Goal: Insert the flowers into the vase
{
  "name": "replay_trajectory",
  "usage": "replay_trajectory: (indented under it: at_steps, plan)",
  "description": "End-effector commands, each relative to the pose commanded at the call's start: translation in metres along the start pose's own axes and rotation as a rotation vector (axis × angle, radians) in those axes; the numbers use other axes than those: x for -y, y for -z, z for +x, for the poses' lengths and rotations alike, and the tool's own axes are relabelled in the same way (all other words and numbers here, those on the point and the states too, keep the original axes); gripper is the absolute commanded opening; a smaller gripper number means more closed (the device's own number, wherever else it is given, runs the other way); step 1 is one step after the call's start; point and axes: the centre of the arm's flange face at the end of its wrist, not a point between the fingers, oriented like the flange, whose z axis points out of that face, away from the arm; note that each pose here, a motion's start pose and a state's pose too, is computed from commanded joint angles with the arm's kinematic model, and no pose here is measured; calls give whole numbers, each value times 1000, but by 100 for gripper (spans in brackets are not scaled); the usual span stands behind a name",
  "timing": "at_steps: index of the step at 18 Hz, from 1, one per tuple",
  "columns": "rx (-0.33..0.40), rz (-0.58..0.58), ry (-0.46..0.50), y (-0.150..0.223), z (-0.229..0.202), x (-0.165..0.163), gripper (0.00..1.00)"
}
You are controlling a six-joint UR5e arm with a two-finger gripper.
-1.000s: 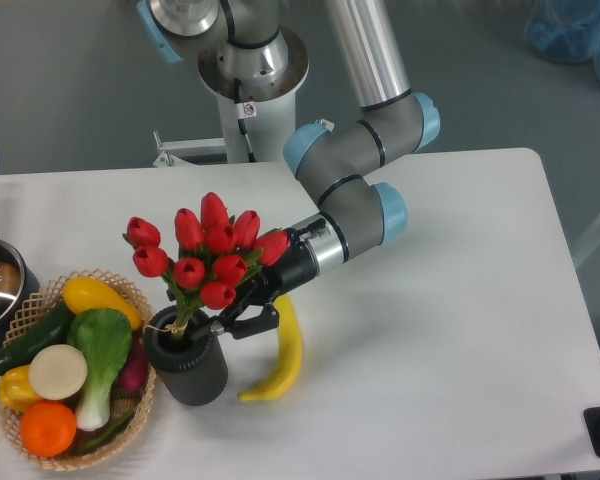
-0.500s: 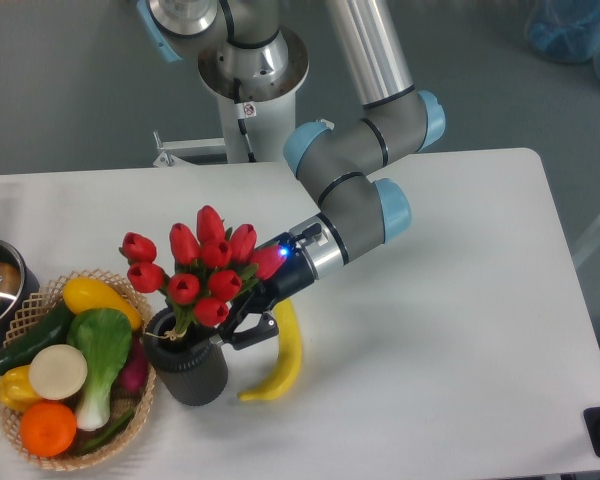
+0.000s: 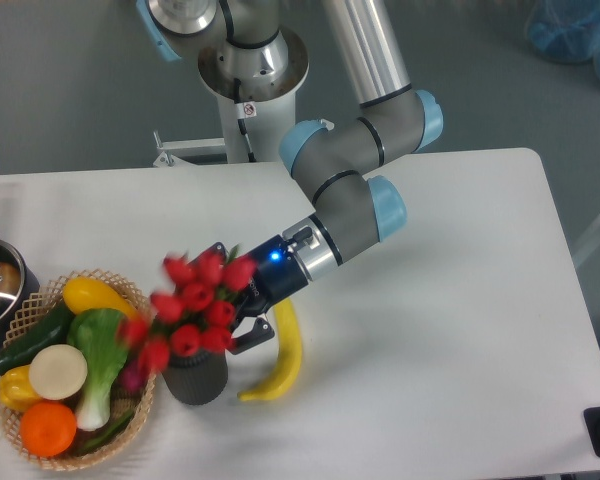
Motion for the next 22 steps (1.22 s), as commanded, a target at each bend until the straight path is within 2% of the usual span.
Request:
replay_trajectory:
  at_steps: [7,9,10,11,18,22]
  plan:
    - [4,-20,34,1,7,4,77]
    - [3,-20,35,1,7,3,85]
    - [3,-20,43,2,9,0,95]
    - [3,-20,50,2,11,-3,99]
    - [3,-22,75,4,30,-9,100]
    - [36,-29,81,23,33,-7,100]
